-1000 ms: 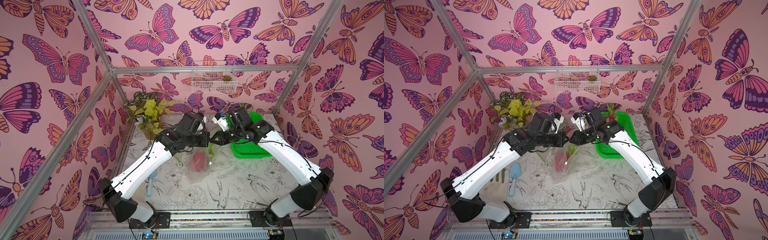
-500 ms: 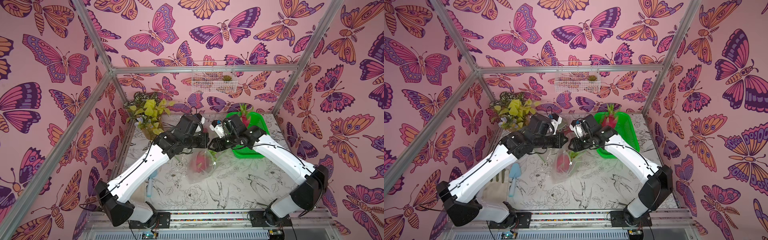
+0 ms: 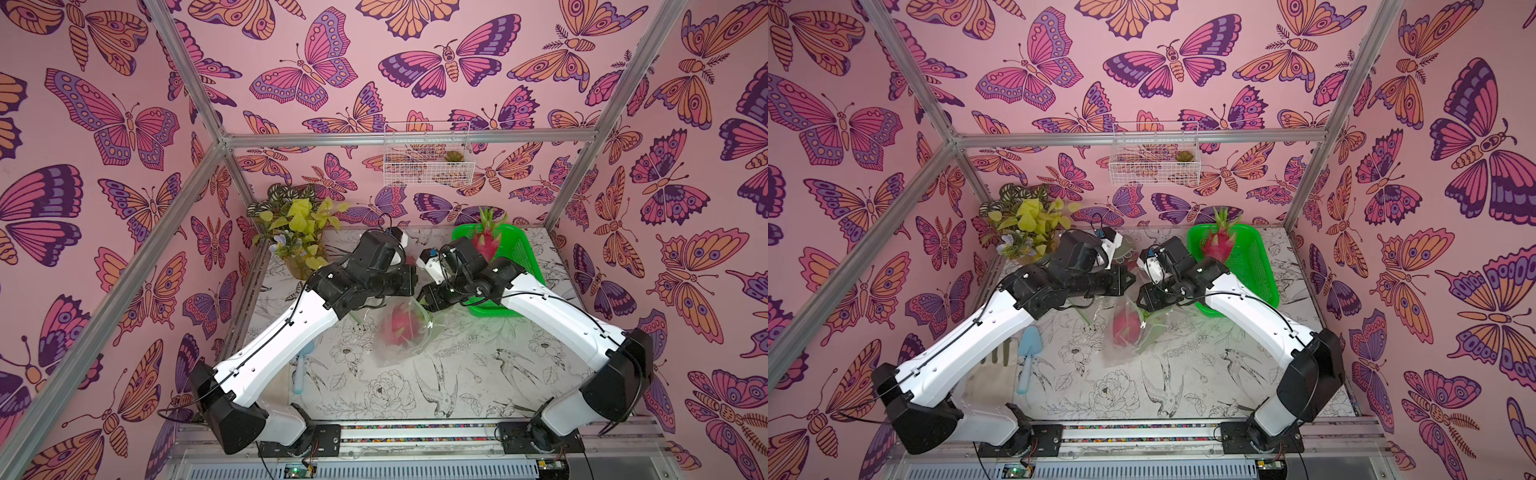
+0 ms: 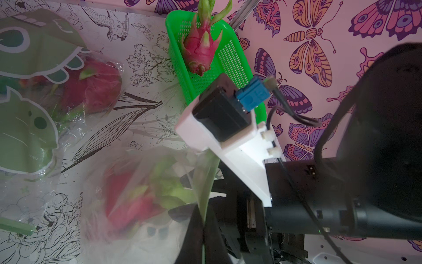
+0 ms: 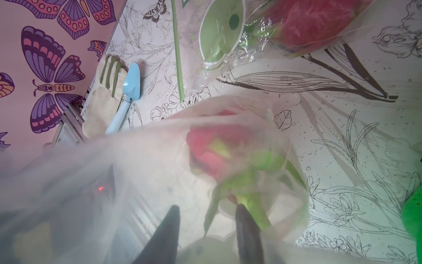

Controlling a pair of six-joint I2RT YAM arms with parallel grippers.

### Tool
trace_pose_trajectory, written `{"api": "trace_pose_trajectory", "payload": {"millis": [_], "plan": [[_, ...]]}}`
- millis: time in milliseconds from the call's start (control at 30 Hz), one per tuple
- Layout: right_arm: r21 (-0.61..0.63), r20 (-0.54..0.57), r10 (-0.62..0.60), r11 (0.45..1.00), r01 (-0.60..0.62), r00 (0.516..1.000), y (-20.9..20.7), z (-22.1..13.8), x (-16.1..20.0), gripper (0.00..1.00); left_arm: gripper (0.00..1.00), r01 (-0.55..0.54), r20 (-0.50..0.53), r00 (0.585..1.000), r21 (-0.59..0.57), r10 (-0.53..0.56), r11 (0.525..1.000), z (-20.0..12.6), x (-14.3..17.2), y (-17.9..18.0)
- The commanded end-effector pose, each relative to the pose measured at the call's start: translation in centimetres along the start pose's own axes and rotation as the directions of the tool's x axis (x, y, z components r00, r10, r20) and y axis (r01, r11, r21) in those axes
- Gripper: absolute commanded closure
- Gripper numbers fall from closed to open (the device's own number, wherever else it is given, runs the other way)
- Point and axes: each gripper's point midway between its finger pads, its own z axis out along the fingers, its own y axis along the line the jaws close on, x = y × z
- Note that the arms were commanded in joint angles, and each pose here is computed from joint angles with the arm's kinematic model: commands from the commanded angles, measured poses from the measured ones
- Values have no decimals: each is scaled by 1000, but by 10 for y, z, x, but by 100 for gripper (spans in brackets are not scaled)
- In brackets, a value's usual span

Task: Open the zip-top bag and take out the dragon fruit
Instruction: Pick up the dragon fruit from the zipper food storage bag.

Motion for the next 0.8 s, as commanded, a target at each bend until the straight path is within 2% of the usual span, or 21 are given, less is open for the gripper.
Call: {"api": "trace_pose_trajectory", "payload": {"millis": [0,467,767], "plan": [[14,-41,-4,1000,4,999,0,4,12,58,100,-6,27,1000,3,6,1000,-4,-2,0],[23,-92,-3,1000,5,996,3,4,26,67,100,-3,29,1000,-4,3,1000,-3,-2,1],[53,-163,-4,999,13,987,-1,15,35,67,100,-3,34,999,-3,3,1000,-4,-3,1]]}}
